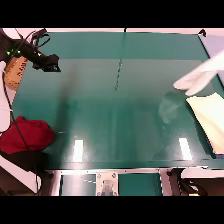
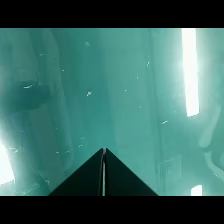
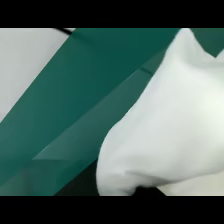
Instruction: Fold the shirts.
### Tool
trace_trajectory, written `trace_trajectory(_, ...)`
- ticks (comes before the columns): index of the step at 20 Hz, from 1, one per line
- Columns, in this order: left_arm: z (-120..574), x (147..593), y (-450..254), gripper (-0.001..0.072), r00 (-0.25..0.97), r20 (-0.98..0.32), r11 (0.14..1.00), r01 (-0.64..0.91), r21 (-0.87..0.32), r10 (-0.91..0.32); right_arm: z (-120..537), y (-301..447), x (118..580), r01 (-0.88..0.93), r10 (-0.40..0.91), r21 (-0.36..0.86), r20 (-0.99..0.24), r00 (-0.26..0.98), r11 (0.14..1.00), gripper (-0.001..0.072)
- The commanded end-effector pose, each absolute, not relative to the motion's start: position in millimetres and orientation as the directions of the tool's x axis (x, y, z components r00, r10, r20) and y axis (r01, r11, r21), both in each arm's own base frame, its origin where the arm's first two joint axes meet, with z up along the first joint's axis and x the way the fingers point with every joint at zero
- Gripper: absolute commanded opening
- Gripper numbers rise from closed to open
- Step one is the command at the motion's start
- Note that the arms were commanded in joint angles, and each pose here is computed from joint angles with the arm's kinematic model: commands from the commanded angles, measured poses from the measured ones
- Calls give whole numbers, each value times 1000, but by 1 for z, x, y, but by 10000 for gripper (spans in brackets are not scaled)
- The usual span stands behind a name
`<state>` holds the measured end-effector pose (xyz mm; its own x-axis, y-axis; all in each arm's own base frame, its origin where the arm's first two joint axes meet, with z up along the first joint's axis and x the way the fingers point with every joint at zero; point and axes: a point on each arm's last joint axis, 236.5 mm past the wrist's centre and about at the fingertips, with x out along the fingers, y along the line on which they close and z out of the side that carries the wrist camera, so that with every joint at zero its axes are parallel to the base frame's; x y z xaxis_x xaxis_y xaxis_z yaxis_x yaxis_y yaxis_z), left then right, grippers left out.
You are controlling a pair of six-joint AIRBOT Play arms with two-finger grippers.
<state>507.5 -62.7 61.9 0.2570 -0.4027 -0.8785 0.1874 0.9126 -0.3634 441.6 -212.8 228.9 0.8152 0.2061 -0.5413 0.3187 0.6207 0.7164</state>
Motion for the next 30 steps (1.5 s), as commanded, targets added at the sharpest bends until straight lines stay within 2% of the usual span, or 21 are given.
trace_trajectory(1,63,507,-64,24,257,-875,909,189,-370,-410,215,-274,402,470,56,664,-609,791,581,14)
trace_trajectory(6,64,507,-66,24,257,-870,905,191,-380,-420,220,-290,401,486,9,679,-587,810,550,14)
trace_trajectory(11,64,507,-67,24,256,-870,905,189,-382,-421,262,-294,427,359,-13,788,-408,913,501,14)
trace_trajectory(14,64,507,-67,24,256,-869,905,168,-391,-423,232,-305,416,477,-49,759,-511,858,444,14)
trace_trajectory(17,63,503,-68,24,237,-873,904,168,-394,-425,176,-295,388,626,12,699,-670,742,347,13)
trace_trajectory(20,62,497,-68,24,212,-879,902,170,-397,-427,138,-297,334,781,-28,584,-797,603,221,13)
trace_trajectory(24,60,488,-69,24,175,-886,899,171,-402,-430,123,-304,262,862,-70,494,-862,502,111,14)
trace_trajectory(27,60,487,-69,24,171,-886,899,171,-403,-430,119,-307,217,906,-62,413,-906,419,93,15)
trace_trajectory(30,60,487,-69,24,171,-886,899,171,-404,-430,91,-307,172,969,-46,237,-969,241,71,15)
